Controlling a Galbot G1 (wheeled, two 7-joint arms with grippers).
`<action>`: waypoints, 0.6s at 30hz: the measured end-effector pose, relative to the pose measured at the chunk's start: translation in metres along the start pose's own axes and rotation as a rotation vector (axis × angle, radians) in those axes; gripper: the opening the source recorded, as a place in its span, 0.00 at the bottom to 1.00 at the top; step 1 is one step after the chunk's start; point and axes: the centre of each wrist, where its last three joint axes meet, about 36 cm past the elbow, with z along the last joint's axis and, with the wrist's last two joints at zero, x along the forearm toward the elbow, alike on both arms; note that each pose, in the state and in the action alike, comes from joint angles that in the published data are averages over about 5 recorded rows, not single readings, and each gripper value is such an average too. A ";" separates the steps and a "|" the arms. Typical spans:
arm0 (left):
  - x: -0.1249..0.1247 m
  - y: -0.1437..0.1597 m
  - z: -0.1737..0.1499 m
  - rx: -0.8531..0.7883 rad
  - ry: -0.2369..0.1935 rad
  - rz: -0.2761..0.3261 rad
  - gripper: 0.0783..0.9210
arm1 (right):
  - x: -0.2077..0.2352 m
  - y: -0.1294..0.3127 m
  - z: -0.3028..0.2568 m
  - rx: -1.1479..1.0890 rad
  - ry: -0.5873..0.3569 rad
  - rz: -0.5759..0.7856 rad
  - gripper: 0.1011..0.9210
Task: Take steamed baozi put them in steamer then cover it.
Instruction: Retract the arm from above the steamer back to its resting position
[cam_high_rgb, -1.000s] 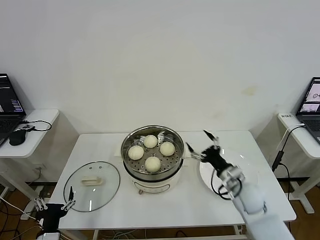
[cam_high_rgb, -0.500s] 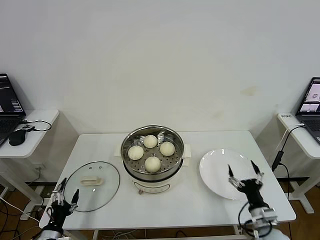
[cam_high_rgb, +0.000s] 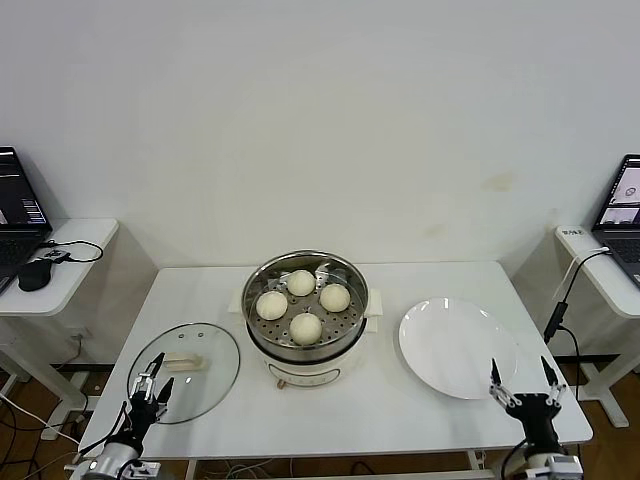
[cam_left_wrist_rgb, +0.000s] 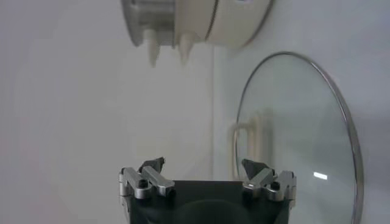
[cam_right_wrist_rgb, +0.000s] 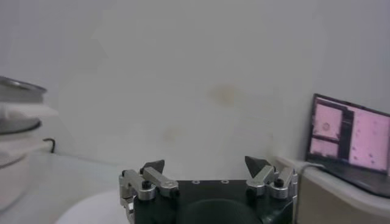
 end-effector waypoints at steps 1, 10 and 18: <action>-0.003 0.000 0.000 -0.006 -0.001 0.001 0.88 | 0.002 0.000 0.001 0.001 0.004 0.003 0.88; -0.030 0.001 0.000 -0.042 -0.004 -0.001 0.88 | 0.015 -0.001 0.010 0.008 0.034 0.022 0.88; -0.051 0.003 0.000 -0.049 -0.001 -0.008 0.88 | 0.022 0.001 0.015 0.013 0.055 0.021 0.88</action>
